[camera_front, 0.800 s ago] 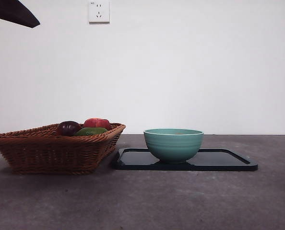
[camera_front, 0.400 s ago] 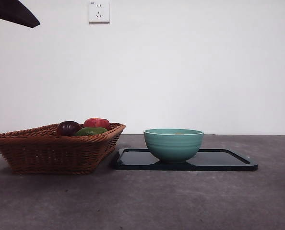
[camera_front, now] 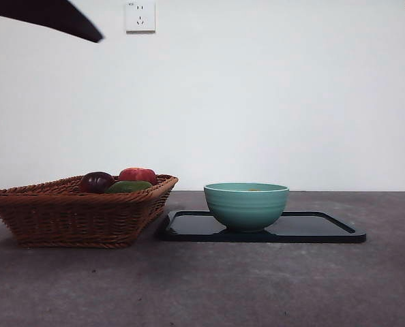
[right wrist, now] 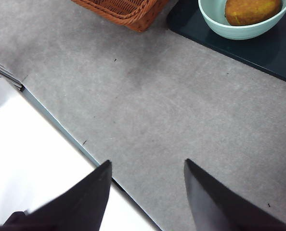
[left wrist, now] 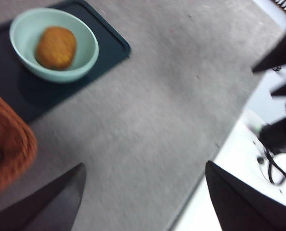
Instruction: Pick up the wifruite, put it on the bowl, pick up the plate, put it on desk
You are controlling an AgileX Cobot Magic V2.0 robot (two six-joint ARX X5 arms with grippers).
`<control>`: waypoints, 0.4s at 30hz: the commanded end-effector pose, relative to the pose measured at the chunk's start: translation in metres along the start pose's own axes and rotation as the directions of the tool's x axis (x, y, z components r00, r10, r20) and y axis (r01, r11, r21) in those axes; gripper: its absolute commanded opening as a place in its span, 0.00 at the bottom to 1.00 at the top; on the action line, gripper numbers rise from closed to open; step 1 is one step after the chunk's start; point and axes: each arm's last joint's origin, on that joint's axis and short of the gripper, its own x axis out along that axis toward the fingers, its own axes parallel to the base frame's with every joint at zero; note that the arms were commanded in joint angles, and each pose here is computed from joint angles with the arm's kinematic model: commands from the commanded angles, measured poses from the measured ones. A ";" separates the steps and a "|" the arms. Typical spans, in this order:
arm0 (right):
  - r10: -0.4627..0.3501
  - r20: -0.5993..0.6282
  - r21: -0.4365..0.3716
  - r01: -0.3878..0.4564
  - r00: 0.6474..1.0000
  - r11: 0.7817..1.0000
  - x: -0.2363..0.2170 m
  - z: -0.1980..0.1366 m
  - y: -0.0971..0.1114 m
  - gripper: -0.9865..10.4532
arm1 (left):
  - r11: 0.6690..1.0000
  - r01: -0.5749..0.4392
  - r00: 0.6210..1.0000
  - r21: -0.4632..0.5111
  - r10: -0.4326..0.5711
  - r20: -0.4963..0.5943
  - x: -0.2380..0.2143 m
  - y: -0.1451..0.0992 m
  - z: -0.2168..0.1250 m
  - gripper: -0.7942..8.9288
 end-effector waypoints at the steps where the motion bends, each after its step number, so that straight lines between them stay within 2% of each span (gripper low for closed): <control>1: 0.010 0.019 -0.005 -0.010 1.000 1.000 -0.002 0.004 0.002 0.29 | 0.998 -0.002 1.000 0.069 0.001 0.016 0.010 0.000 0.028 0.49; 4: 0.011 0.018 -0.005 -0.011 1.000 1.000 -0.002 0.004 0.002 0.29 | 0.995 -0.025 1.000 0.099 0.024 0.016 0.029 0.006 0.061 0.49; 7: 0.061 0.011 -0.006 -0.061 0.998 0.998 -0.003 0.002 0.004 0.29 | 0.990 -0.041 0.999 0.138 0.041 0.006 0.059 0.017 0.096 0.49; 12: 0.088 0.014 -0.010 -0.088 0.996 0.996 -0.009 -0.003 0.006 0.29 | 0.983 -0.090 0.994 0.158 0.098 -0.042 0.119 0.042 0.125 0.49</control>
